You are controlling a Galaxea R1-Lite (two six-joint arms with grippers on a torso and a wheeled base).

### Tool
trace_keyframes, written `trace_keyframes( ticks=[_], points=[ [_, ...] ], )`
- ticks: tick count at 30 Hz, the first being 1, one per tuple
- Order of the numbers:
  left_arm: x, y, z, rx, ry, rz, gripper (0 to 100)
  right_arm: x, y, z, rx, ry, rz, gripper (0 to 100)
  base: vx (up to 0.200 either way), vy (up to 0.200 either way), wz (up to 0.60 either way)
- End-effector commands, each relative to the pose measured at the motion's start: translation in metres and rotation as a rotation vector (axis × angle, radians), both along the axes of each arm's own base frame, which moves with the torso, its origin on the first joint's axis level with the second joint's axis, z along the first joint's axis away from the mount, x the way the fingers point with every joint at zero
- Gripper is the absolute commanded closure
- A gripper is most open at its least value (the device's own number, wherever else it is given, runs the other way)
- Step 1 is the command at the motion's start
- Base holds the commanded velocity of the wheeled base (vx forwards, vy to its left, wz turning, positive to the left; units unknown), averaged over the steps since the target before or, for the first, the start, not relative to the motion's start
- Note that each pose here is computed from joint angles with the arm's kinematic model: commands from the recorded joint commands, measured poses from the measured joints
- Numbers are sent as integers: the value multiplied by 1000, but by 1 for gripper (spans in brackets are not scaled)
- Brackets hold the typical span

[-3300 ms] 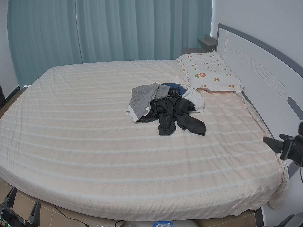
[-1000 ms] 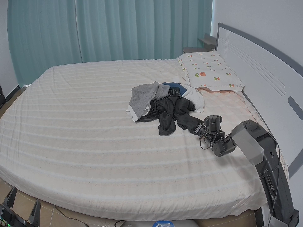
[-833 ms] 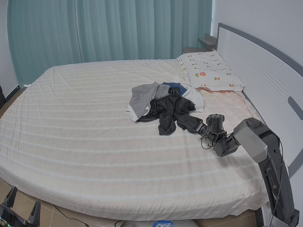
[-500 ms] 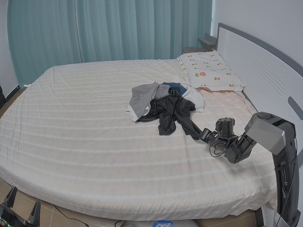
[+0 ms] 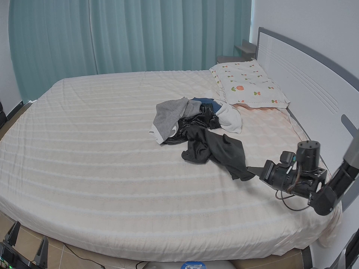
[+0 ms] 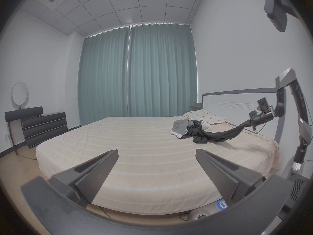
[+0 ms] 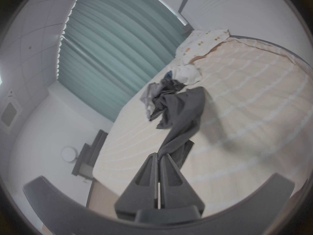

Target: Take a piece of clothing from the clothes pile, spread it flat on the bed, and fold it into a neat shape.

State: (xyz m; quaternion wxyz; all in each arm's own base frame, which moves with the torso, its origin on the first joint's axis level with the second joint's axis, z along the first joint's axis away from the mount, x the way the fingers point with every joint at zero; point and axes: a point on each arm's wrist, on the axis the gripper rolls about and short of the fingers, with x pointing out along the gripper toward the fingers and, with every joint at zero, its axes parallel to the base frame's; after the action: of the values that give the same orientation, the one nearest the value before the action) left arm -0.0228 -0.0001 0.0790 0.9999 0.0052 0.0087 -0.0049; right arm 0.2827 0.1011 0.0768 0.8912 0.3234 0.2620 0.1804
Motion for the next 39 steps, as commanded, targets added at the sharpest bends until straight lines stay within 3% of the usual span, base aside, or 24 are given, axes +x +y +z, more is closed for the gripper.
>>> trace_keyframes(
  ticks=[1,7,8,9,10,11,12,13,14,15,16,18,20,21,24,26,35,39],
  points=[
    [1,0,-4,20,4,-11,0,-108,-20,60,120,-172,175,100,0,0,0],
    [0,0,0,-35,-18,-8,0,-108,-21,73,147,-228,208,100,0,0,0],
    [-3,0,18,-57,-85,-16,0,-110,-21,76,153,-241,221,100,0,0,0],
    [-3,0,18,-57,-85,-16,0,-110,-21,76,153,-241,221,100,0,0,0],
    [-8,0,63,-119,-183,-33,0,-112,-21,80,163,-261,238,100,0,0,0],
    [3,0,83,-155,-133,-33,0,-111,-21,84,168,-269,249,100,0,0,0],
    [4,0,84,-158,-124,-34,0,-110,-21,84,168,-271,249,100,0,0,0],
    [23,-1,92,-159,-33,-36,0,-108,-19,86,173,-276,258,100,0,0,0],
    [25,-1,92,-158,-25,-39,0,-108,-19,86,173,-276,258,100,0,0,0],
    [36,-2,89,-145,49,-73,0,-107,-16,87,175,-275,271,100,0,0,0],
    [46,-4,83,-102,133,-163,0,-105,-11,86,176,-269,288,100,0,0,0],
    [60,-7,71,-12,259,-235,0,-97,-3,85,173,-257,297,100,0,0,0],
    [78,-9,59,80,394,-260,0,-86,6,81,168,-237,305,100,0,0,0],
    [82,-10,57,96,420,-278,0,-84,9,80,167,-233,308,100,0,0,0],
    [95,-21,51,68,524,-435,0,-72,23,78,155,-228,290,100,0,0,0],
    [107,-31,46,40,600,-487,0,-66,34,76,148,-223,279,100,0,0,0],
    [177,-75,26,-59,649,-556,0,-60,68,81,151,-243,295,100,0,0,0],
    [194,-102,11,-88,651,-571,0,-65,82,78,122,-193,317,100,0,0,0]
  ],
)
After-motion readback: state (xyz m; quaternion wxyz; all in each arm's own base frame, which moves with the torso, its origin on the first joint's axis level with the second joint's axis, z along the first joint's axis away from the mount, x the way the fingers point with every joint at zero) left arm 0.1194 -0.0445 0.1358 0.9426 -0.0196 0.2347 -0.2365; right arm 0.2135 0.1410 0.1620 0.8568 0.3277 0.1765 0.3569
